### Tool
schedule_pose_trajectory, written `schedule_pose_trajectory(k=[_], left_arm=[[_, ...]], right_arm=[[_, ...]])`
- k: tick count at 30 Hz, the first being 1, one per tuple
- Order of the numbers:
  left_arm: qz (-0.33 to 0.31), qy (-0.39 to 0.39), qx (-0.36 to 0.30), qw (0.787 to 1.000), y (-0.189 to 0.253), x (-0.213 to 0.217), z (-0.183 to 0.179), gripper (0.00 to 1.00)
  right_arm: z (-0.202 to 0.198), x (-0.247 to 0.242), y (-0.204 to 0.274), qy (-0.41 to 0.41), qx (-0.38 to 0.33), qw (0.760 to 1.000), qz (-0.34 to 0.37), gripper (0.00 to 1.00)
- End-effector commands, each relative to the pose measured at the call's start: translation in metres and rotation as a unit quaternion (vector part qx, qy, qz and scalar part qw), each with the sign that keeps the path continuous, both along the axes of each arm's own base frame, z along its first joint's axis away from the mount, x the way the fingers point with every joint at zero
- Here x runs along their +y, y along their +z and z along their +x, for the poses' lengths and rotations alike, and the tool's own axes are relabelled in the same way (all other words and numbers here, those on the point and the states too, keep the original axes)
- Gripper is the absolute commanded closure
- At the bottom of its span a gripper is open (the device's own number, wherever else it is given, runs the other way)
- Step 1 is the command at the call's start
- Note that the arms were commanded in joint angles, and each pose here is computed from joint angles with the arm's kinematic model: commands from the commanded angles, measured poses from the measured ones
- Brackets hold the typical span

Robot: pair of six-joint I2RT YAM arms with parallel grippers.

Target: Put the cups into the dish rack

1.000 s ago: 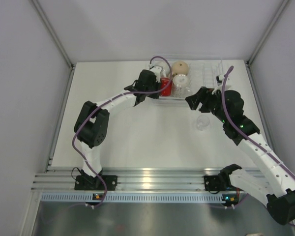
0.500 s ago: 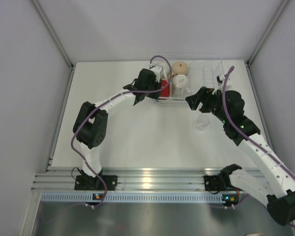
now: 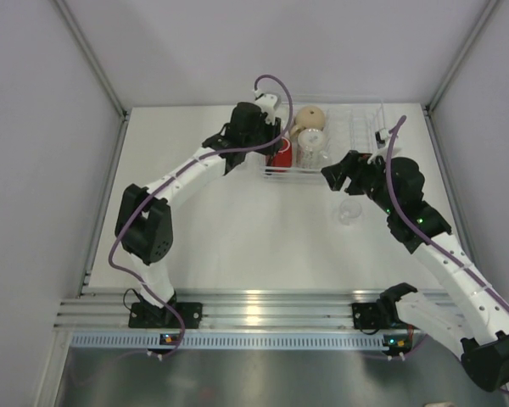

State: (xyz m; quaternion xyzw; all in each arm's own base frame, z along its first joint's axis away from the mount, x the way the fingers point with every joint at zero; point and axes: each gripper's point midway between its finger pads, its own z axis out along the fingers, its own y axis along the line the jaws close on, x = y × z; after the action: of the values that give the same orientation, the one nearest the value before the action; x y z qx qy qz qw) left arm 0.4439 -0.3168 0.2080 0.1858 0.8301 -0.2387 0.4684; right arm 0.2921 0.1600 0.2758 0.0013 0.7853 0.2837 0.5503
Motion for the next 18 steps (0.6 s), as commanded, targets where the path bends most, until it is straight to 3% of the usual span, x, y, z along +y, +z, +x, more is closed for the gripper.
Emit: schedule_pose_trajectory(k=[1, 7, 18], left_arm=[[-0.017, 0.018, -0.028, 0.999, 0.021, -0.005, 0.019, 0.66], [0.004, 0.035, -0.007, 0.999, -0.012, -0.009, 0.037, 0.78], [0.018, 0.025, 0.034, 0.999, -0.057, -0.014, 0.036, 0.81]], right_arm=[[0.0, -0.001, 0.021, 0.005, -0.031, 0.999, 0.01, 0.28], [0.0, -0.002, 0.025, 0.006, -0.034, 0.999, 0.004, 0.29], [0.001, -0.005, 0.026, 0.001, -0.038, 0.999, -0.007, 0.29]])
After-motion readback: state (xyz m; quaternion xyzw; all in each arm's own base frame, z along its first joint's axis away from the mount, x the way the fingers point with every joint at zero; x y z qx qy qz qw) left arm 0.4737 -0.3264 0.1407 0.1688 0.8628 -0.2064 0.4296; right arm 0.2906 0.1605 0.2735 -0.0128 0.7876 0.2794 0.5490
